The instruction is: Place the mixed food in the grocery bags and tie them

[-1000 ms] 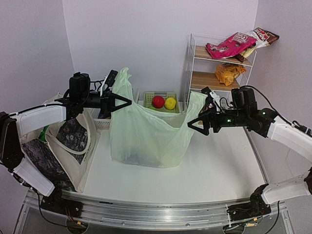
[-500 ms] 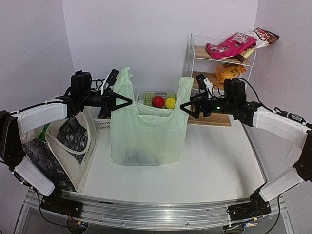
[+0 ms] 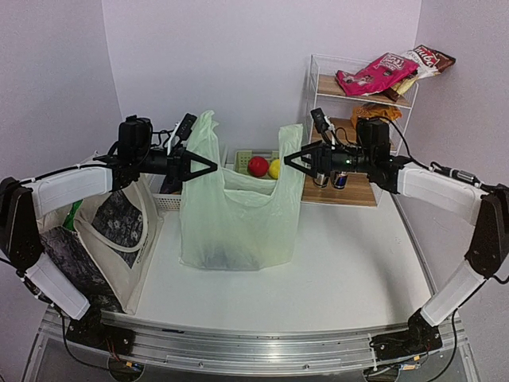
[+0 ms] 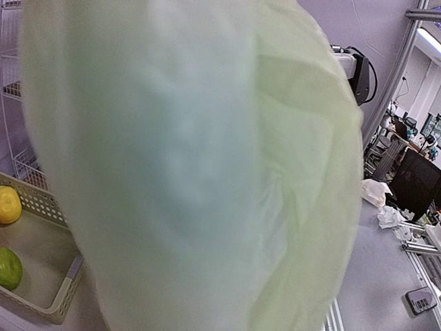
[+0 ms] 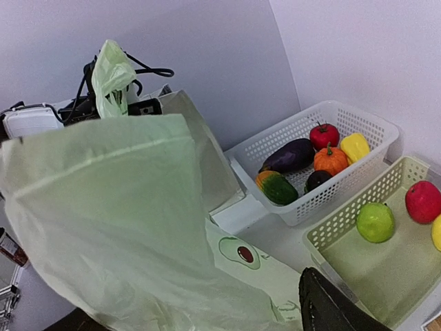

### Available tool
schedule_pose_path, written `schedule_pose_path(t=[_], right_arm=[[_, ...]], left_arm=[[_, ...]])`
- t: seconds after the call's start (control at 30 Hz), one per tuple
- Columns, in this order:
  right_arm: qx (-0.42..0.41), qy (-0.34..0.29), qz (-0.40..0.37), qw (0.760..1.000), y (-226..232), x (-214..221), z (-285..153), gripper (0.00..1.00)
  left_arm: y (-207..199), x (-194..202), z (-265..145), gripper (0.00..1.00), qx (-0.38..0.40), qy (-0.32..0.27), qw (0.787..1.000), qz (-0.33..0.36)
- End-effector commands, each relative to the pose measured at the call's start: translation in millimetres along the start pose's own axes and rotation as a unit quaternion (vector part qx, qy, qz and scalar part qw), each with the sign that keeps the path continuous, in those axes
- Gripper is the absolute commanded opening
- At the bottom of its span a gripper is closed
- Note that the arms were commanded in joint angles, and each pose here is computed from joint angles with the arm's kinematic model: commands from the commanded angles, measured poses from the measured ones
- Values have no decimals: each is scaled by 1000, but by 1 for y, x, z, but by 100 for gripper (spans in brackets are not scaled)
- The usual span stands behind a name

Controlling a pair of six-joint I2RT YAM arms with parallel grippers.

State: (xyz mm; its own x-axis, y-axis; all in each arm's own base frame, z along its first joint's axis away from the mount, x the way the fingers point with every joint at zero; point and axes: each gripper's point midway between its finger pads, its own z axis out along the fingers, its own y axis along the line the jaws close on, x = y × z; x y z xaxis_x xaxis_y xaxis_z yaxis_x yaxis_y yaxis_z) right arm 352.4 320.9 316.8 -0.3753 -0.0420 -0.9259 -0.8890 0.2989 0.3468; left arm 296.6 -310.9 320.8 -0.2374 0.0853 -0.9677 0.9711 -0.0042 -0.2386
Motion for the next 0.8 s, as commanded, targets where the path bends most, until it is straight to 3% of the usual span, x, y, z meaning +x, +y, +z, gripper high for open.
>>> schedule_pose_path(t=[0.0, 0.23, 0.27, 0.33, 0.4, 0.53, 0.77], right_arm=[[-44, -10, 21, 999, 6, -14, 10, 74], [-57, -7, 40, 998, 8, -16, 17, 32], [-59, -7, 46, 997, 8, -18, 18, 27], [-61, -9, 66, 996, 8, -25, 19, 8], [-51, -10, 90, 995, 6, -31, 20, 0], [-33, 25, 94, 995, 21, -26, 29, 0], [-76, 86, 72, 991, 82, -12, 37, 0]], left_arm=[[-4, -25, -2, 0, 4, -14, 999, 32], [0, -23, -2, 0, -10, 4, 999, 37], [0, -19, -2, 0, -9, 13, 999, 36], [-7, -10, -1, 0, 2, 37, 997, 65], [-22, 16, 7, 0, 16, 95, 989, 111], [-63, 80, 12, 0, 52, 237, 957, 161], [-87, 96, 6, 0, 87, 308, 937, 136]])
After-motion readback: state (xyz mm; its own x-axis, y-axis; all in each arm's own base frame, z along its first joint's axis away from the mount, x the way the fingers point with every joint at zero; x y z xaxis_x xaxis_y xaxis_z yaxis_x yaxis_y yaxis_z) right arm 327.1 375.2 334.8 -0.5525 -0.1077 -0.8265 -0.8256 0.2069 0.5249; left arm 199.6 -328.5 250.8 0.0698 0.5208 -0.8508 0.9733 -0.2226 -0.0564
